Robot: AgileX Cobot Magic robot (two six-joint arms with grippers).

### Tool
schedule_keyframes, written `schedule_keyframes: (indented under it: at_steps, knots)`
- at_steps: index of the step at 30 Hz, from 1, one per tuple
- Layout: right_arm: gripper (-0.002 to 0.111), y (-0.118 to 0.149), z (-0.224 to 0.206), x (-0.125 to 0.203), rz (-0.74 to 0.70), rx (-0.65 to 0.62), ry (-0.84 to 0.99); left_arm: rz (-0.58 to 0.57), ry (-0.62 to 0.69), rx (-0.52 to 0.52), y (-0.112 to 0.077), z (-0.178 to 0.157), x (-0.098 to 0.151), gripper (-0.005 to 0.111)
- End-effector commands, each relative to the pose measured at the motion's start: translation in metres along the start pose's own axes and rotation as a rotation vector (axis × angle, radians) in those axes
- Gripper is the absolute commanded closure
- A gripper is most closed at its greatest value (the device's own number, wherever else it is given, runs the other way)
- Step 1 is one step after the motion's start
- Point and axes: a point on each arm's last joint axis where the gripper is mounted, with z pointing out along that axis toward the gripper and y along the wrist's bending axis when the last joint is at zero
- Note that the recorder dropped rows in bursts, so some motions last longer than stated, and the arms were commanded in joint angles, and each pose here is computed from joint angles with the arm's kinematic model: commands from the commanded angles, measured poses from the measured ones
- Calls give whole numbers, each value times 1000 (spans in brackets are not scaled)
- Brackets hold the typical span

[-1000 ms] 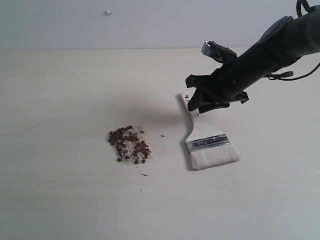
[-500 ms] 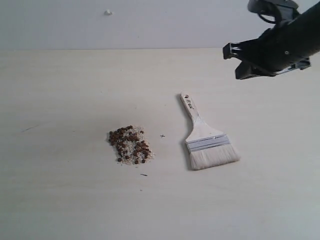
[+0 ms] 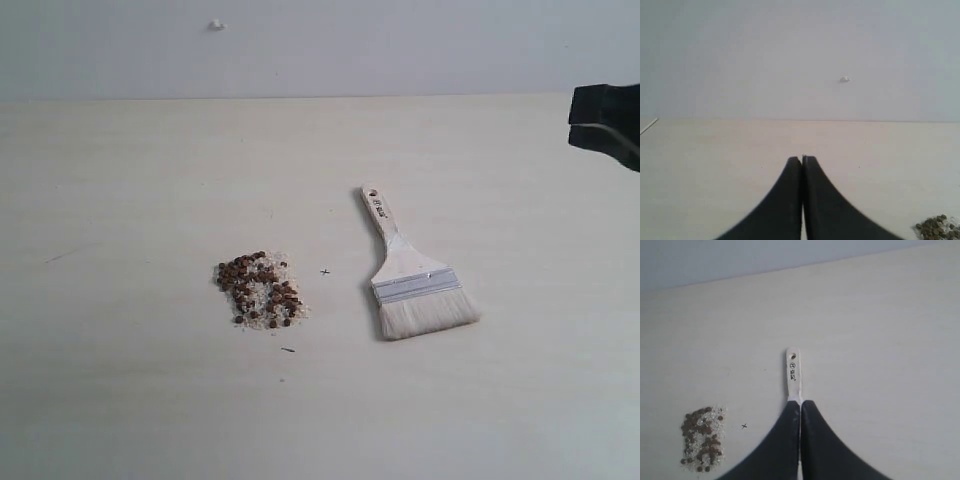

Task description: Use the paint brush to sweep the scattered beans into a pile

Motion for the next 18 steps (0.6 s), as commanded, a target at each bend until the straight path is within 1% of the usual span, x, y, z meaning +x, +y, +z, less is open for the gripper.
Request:
schedule_keyframes:
  at_steps: [1, 4, 6, 8, 11, 14, 18]
  knots:
    - [108, 0, -6, -4, -6, 9, -68, 3, -3, 9, -1, 0, 0, 107]
    - [108, -1, -14, -5, -101, 27, -89, 3, -3, 11, -1, 0, 0, 107]
    - [108, 1, -28, -3, -117, 20, -147, 3, -3, 11, -1, 0, 0, 107]
    - [108, 3, -44, 1, -128, 11, -213, 3, -3, 11, -1, 0, 0, 107]
    - [108, 3, -73, 11, -186, 14, -362, 3, -3, 11, -1, 0, 0, 107]
    - [108, 0, -99, 27, -214, 22, -501, 3, -3, 11, -1, 0, 0, 107]
    - [108, -1, -118, 41, -265, 27, -605, 3, -3, 11, -1, 0, 0, 107]
